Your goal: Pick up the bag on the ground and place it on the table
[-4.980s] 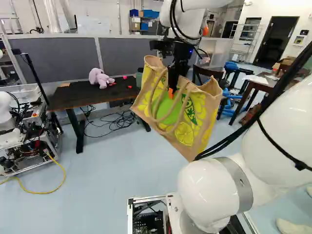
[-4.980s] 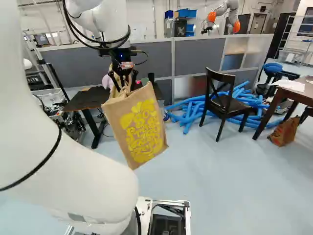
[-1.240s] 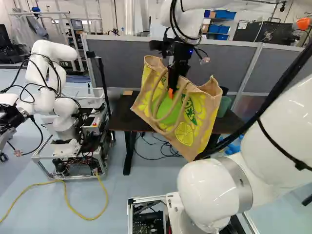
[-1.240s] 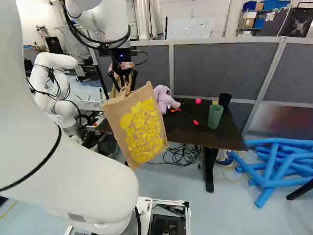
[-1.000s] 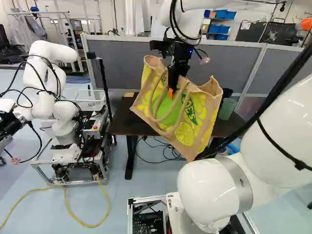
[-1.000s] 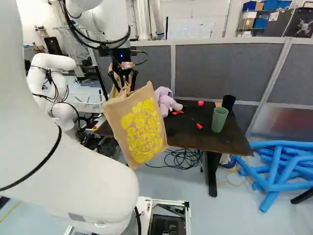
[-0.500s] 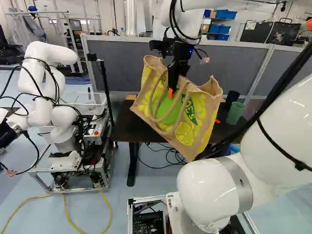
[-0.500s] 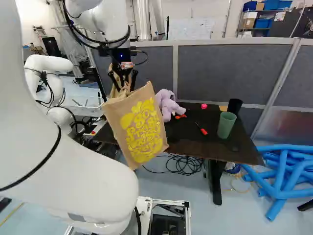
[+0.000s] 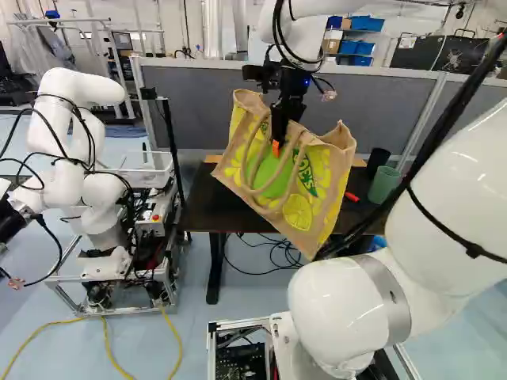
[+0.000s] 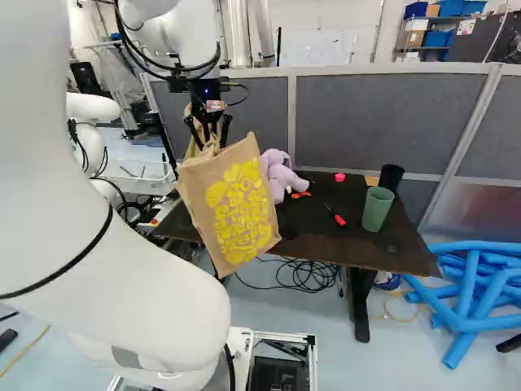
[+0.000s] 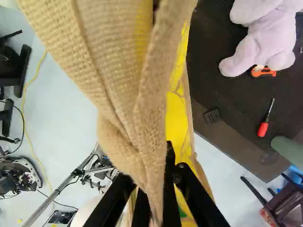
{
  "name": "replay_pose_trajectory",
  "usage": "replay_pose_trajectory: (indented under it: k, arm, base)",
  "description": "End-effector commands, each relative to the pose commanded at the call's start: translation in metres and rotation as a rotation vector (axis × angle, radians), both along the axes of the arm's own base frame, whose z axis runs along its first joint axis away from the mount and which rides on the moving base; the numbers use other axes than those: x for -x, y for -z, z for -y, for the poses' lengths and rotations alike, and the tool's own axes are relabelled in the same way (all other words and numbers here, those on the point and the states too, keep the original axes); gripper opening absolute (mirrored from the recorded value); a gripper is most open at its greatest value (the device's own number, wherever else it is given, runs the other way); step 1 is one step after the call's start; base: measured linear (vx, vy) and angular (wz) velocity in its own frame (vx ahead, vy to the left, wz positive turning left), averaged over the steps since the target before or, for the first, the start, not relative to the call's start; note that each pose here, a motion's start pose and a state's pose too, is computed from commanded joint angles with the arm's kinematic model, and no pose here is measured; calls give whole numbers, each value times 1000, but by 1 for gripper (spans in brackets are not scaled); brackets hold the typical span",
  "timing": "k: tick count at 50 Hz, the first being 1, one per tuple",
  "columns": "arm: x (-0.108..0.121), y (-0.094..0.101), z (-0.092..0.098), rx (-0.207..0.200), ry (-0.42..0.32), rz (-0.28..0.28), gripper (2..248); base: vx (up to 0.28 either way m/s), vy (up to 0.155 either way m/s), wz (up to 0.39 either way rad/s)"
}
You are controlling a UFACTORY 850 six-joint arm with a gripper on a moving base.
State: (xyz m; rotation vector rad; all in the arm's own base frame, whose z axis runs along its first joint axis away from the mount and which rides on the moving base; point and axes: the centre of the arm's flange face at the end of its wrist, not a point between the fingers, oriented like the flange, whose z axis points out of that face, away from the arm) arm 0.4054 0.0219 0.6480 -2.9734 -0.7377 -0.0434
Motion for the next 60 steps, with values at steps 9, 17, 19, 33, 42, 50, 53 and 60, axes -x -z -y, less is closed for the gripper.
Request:
replay_pose_trajectory:
  k: [9,17,19,33,42,50,53,60]
  arm:
    - [-12,0,-1,0,-1,-2,21]
    - [-25,0,-5,0,-9,0,21]
    - [-28,-1,-6,0,-12,0,21]
    - [-49,-1,-20,-17,-28,11,21]
    - [-61,-1,-29,-32,-37,22,21]
    - [-71,-2,-37,-36,-49,27,21]
    - [-74,-2,-40,-35,-54,29,21]
    - [-82,-2,-45,-25,-68,39,21]
  base:
    - [0,0,0]
    - [0,0,0]
    - [0,0,0]
    - [0,0,0]
    - [0,0,0]
    - [0,0,0]
    - [0,0,0]
    - [0,0,0]
